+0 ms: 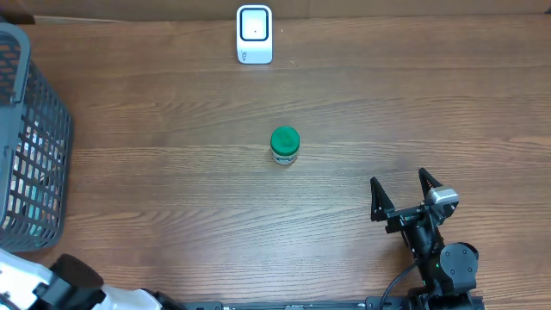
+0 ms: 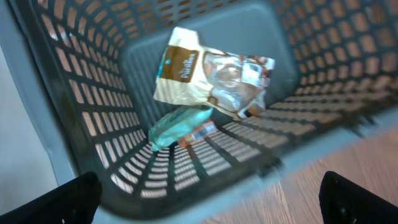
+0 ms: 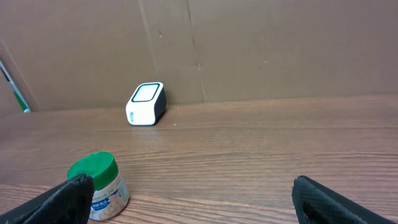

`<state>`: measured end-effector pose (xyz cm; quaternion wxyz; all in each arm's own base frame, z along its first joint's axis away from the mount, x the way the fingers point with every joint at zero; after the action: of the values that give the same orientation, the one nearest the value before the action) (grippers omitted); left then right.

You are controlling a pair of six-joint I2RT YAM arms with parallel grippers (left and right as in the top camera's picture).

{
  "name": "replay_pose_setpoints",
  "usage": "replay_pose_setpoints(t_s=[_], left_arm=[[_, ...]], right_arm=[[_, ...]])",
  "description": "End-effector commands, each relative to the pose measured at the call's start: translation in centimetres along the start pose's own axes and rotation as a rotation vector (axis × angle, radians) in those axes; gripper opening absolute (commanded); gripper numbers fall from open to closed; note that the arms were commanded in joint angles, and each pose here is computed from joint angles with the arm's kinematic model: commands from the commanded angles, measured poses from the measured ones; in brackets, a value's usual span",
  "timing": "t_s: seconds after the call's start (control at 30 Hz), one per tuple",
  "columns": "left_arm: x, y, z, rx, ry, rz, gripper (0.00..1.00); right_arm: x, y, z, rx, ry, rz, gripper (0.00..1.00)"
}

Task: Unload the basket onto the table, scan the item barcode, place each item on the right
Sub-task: 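Reach into the basket with the left gripper and grasp the snack pouch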

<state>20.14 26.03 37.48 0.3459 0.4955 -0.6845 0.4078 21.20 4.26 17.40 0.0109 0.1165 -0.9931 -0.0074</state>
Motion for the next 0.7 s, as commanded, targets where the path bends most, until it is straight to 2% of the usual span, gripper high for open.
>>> replay_pose_setpoints(t_s=[0.0, 0.1, 0.37, 0.53, 0.67], left_arm=[[-1.7, 0.2, -0.7, 0.043, 0.028, -0.012, 1.0], [-3.4, 0.6, -2.0, 0.066, 0.006, -0.066, 1.0], [-7.9, 0.0, -3.2, 0.055, 0.053, -0.099, 1.0], [-9.2, -0.5, -4.0, -0.024, 0.033, -0.087, 0.98], [-12.3, -0.7, -3.9, -0.103, 0.053, -0.078, 0.96]], right_arm=[[0.0, 0.1, 0.2, 0.004, -0.003, -0.006, 1.0], [0.0, 0.1, 0.2, 0.004, -0.003, -0.006, 1.0], [0.0, 0.1, 0.2, 0.004, -0.003, -0.006, 1.0], [0.0, 0.1, 0.2, 0.004, -0.003, -0.006, 1.0], [0.0, 0.1, 0.2, 0.004, -0.003, -0.006, 1.0]])
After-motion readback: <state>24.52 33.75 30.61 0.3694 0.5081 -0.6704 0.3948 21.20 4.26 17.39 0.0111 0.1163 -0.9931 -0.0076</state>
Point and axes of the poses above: each gripper's point midway between its finger pads, its own x axis back along the fingers, its own y axis along the line the jaws close on, z = x × y, the point moved 3 cm from there along x, back along the fingers, and after that the axes turned 8 degrees about x, right-handed, at the moved point
